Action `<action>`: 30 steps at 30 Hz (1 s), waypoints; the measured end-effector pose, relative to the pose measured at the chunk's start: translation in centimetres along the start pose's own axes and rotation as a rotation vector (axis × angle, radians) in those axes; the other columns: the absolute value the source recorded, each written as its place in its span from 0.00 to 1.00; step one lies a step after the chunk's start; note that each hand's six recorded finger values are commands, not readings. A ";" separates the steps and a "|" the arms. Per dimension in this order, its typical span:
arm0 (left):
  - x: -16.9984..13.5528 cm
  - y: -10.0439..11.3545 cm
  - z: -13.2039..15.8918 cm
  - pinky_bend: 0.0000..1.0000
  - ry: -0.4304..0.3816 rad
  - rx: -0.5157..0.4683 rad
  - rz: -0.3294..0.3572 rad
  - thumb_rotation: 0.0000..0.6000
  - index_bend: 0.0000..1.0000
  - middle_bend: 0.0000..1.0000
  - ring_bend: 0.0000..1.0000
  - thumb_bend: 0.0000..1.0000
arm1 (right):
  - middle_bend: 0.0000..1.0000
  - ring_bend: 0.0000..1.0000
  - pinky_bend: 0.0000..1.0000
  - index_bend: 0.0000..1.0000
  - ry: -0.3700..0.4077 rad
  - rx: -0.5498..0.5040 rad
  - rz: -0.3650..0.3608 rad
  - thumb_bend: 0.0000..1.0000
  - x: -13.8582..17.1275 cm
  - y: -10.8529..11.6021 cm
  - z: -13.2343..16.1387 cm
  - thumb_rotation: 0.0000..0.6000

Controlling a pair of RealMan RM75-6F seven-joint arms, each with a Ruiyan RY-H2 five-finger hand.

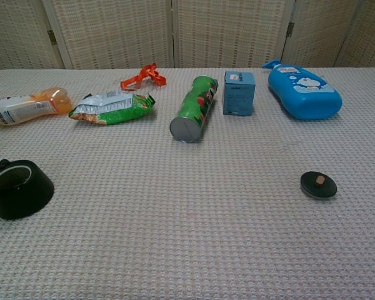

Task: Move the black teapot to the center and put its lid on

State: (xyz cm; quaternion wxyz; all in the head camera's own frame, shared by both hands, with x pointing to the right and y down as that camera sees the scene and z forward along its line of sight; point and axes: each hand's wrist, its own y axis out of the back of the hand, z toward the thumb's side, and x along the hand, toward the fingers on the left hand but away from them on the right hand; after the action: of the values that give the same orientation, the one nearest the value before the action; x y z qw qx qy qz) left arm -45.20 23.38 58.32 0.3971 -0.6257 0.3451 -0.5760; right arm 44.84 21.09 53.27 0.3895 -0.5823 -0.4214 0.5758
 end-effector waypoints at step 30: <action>1.6 -6.4 4.1 0.00 -0.193 0.018 -0.161 1.00 0.06 0.09 0.12 0.23 | 0.00 0.09 0.00 0.00 -0.008 -0.024 -0.007 0.18 0.3 0.2 -0.3 1.00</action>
State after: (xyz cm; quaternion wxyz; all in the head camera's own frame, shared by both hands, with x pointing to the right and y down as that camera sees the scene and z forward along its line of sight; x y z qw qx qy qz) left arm -41.17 25.22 64.67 0.3865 -0.7004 0.2489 -0.5459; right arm 45.12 21.31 52.99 0.3826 -0.5832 -0.4318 0.5718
